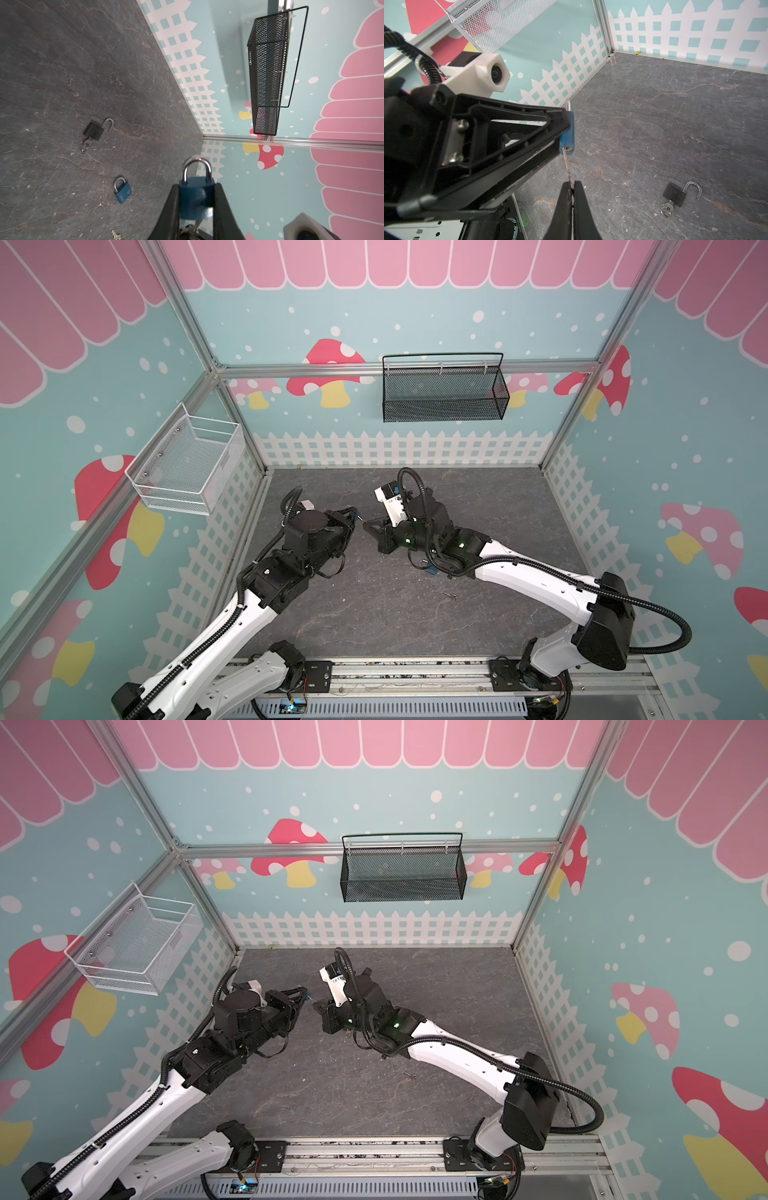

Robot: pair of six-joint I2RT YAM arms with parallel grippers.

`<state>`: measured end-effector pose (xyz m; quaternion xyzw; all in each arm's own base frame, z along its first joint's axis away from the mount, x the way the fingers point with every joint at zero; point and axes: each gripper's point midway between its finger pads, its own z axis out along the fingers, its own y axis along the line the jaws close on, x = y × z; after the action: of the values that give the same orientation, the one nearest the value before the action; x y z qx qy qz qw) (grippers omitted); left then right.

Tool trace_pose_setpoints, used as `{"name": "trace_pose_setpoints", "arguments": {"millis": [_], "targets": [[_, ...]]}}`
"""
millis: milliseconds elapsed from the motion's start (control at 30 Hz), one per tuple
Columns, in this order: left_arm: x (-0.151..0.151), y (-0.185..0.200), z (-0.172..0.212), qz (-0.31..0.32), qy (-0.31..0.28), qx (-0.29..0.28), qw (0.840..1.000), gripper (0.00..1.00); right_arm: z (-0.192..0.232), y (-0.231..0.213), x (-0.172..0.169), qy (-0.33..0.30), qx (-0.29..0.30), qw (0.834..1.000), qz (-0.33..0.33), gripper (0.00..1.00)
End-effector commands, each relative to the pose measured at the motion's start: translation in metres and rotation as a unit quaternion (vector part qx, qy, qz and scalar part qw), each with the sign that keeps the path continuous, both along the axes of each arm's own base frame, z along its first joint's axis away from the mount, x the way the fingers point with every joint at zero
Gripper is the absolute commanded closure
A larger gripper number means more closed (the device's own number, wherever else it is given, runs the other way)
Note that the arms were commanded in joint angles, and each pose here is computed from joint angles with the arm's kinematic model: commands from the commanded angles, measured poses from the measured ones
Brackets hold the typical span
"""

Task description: Unlock with the key

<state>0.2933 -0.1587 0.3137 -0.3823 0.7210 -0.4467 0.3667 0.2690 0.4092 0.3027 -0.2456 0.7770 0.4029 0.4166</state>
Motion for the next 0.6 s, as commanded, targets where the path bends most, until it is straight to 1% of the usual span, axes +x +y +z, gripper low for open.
{"name": "trace_pose_setpoints", "arguments": {"millis": [0, 133, 267, 467, 567], "targets": [[-0.004, -0.004, 0.016, -0.015, -0.021, -0.009, 1.000, 1.00, -0.007, 0.000, 0.007, 0.007, -0.004, 1.000, -0.009, 1.00], [-0.003, -0.005, 0.015, -0.016, -0.023, -0.010, 1.000, 1.00, -0.011, 0.003, 0.007, 0.009, -0.006, 1.000, -0.002, 1.00], [-0.002, -0.007, 0.012, -0.023, -0.019, -0.003, 1.000, 1.00, 0.000, 0.003, 0.007, -0.001, -0.003, 1.000, -0.001, 1.00], [-0.001, -0.001, 0.005, -0.014, -0.007, 0.044, 0.999, 1.00, 0.012, 0.006, 0.002, -0.005, 0.001, 1.000, 0.015, 1.00], [0.001, 0.000, 0.004, -0.011, -0.009, 0.051, 0.999, 1.00, 0.013, 0.008, -0.001, -0.004, 0.003, 1.000, 0.022, 1.00]]}}
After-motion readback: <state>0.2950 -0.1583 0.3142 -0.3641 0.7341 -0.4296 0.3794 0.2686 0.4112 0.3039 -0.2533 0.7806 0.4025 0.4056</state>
